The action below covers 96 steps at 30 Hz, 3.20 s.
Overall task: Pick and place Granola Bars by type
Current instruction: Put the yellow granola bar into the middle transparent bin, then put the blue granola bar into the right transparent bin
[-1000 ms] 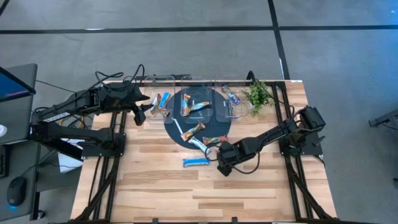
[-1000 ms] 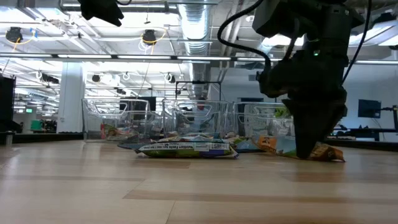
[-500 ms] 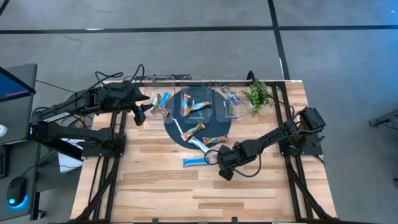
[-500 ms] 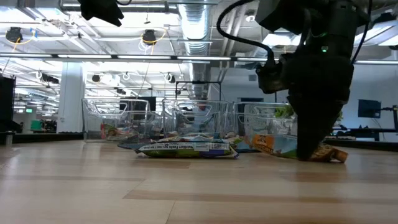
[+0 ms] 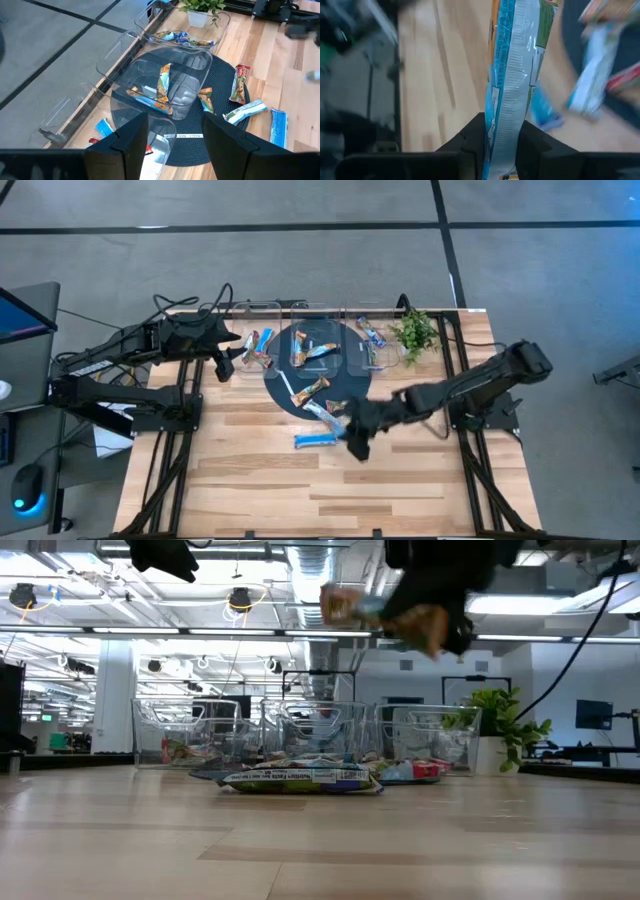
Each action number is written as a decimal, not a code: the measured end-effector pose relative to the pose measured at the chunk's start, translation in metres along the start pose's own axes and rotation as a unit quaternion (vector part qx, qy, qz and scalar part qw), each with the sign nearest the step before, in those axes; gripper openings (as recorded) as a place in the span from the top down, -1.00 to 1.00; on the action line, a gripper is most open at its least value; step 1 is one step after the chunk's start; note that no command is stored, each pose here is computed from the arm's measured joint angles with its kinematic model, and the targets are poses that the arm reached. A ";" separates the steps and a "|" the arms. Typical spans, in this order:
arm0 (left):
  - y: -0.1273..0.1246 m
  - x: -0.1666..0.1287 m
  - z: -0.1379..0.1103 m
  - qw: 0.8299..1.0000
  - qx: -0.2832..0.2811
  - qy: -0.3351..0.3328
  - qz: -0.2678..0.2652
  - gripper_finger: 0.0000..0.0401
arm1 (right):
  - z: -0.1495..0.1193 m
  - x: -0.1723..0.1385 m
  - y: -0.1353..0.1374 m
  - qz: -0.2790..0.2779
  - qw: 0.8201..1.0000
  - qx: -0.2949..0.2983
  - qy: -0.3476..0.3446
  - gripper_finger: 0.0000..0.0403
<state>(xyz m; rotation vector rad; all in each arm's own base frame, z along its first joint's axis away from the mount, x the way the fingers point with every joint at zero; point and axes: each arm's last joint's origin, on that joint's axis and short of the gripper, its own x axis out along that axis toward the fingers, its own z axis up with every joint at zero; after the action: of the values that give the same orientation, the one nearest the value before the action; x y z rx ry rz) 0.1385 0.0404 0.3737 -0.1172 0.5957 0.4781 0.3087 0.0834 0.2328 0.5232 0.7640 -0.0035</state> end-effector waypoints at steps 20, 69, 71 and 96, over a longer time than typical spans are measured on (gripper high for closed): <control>0.000 0.000 0.000 1.000 0.002 0.000 0.000 0.10 | 0.105 -0.054 -0.109 -0.009 0.943 0.196 -0.269 0.67; -0.003 0.000 0.005 0.997 -0.064 -0.020 -0.038 0.10 | 0.160 -0.013 -0.166 -0.029 0.966 0.133 -0.220 -0.08; -0.005 0.001 0.005 0.995 -0.062 -0.011 -0.073 0.10 | 0.160 -0.026 -0.150 -0.020 0.972 0.087 -0.217 -0.07; -0.089 0.136 -0.003 0.953 0.107 0.156 -0.235 0.10 | 0.051 -0.074 -0.015 -0.176 0.975 -0.131 0.036 0.22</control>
<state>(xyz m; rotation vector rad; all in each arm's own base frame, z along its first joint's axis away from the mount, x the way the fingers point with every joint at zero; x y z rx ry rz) 0.2765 0.0148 0.2917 -0.1237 0.8960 -0.0735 0.2858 0.0343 0.3053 0.1335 0.9060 -0.2111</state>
